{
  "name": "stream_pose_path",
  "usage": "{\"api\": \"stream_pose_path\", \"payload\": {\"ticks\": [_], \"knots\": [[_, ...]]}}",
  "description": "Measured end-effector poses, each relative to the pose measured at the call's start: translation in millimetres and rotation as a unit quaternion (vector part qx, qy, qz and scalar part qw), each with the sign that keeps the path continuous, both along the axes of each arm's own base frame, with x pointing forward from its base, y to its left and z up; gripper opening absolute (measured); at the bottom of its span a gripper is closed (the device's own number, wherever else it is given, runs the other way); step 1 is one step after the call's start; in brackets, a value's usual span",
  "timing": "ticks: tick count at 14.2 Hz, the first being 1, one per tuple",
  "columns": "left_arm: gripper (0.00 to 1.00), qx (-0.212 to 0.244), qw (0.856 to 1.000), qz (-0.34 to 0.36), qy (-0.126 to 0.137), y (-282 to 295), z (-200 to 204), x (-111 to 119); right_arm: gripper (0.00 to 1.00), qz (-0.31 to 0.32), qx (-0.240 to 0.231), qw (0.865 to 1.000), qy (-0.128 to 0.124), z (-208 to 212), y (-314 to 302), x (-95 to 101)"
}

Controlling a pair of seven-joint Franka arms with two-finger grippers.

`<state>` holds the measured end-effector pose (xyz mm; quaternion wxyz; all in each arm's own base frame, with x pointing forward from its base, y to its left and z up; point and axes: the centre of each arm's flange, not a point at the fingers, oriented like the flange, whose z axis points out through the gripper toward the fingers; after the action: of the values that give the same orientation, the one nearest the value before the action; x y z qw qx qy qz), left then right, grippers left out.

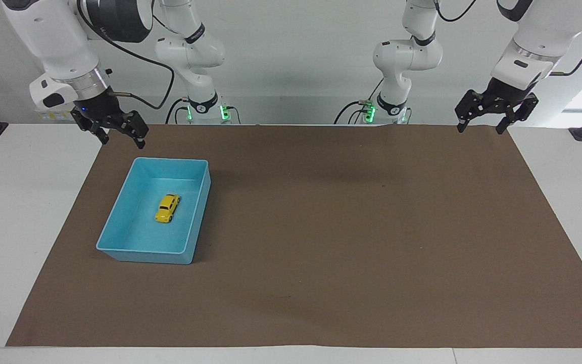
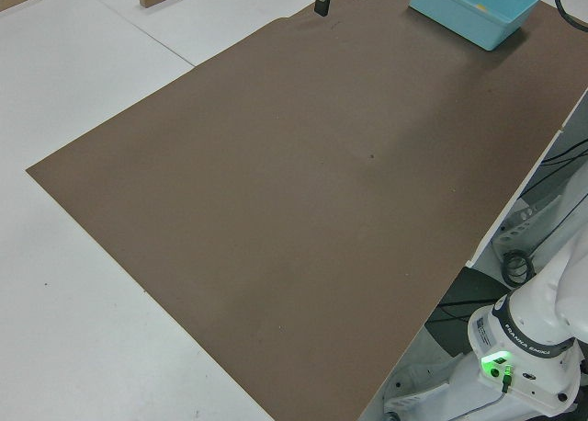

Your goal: Wind up and store yellow beetle car

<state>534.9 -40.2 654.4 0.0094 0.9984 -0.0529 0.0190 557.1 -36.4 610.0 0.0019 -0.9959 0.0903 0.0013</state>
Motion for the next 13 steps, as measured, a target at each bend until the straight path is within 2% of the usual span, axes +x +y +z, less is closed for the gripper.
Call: {"api": "stream_pose_path", "payload": {"ticks": [9, 13], "knots": [[1.0, 0.0, 1.0, 0.0, 0.0, 0.0, 0.0, 0.0, 1.0, 0.003, 0.001, 1.0, 0.007, -1.1, 2.6, -2.2], [1.0, 0.0, 1.0, 0.0, 0.0, 0.0, 0.0, 0.0, 1.0, 0.028, 0.001, 1.0, 0.006, -0.6, 6.9, -2.2]]}}
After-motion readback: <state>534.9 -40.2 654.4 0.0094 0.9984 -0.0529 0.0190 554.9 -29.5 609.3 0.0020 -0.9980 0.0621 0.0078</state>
